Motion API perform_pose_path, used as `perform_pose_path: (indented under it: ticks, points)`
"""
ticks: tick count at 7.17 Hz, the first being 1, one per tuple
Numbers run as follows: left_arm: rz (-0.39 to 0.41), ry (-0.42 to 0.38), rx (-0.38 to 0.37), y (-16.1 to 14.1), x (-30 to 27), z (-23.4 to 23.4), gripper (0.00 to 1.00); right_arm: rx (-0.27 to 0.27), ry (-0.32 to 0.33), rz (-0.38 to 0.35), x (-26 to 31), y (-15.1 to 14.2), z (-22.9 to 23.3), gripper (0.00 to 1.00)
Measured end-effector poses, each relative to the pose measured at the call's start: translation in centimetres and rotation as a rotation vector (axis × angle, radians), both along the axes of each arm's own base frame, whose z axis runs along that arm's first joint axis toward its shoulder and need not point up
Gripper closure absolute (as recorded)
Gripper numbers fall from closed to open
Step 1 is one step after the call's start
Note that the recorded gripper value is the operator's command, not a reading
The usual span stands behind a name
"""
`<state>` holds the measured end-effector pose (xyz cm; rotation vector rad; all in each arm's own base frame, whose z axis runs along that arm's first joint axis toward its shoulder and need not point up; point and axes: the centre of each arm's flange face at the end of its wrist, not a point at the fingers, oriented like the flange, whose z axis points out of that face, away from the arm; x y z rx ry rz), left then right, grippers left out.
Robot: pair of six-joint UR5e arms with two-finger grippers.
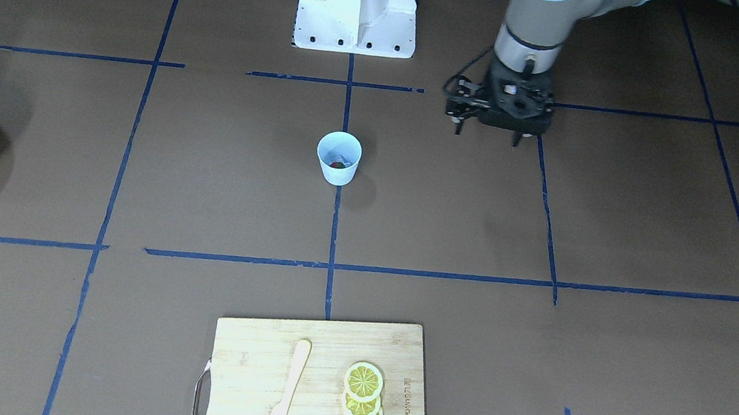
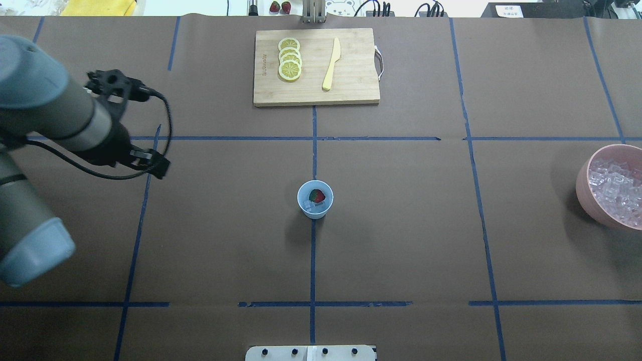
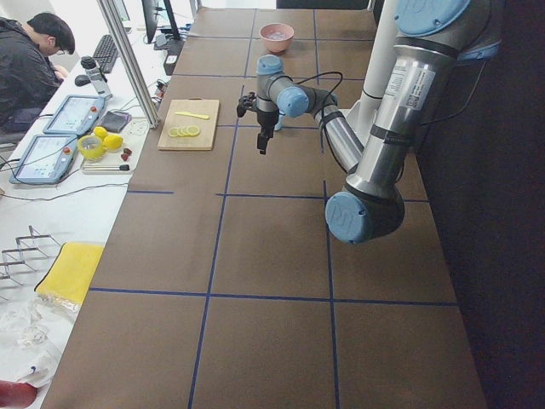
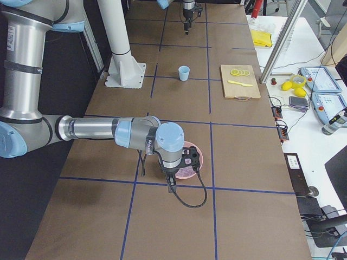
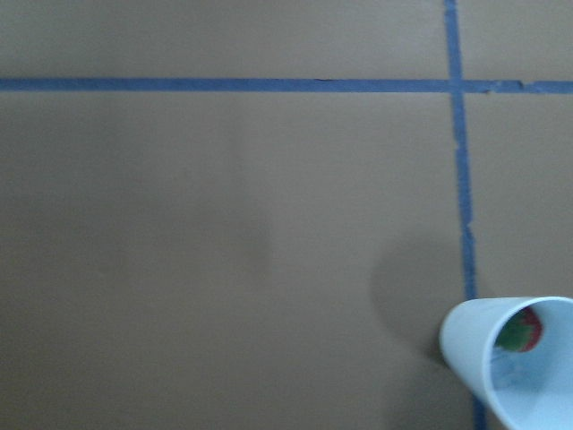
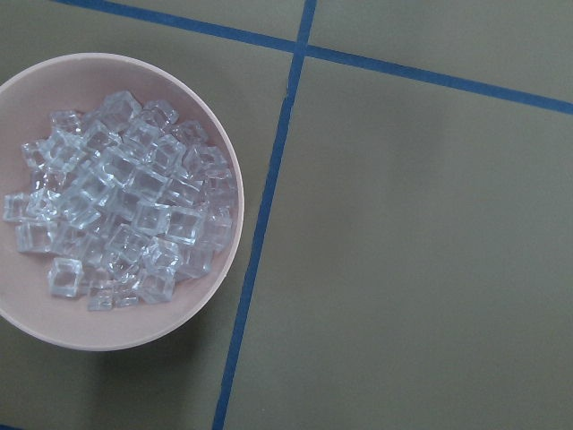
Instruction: Put ice and strawberries in cup
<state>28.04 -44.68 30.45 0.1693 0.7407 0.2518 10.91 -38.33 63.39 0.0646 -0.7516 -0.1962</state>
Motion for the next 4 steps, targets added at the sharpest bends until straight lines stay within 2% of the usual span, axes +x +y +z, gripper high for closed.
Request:
perform_pose_path:
  ticks: [2,4]
  points:
    - [0.105,-0.019,0.042,-3.3,-11.0,8.0,0.0,-0.002,0.0,0.001,0.0,0.0,0.1,0.0]
    - [0.143,0.002,0.026,-6.3,-21.5,17.6,0.0,-0.002,-0.001,0.001,0.0,0.0,0.1,0.0]
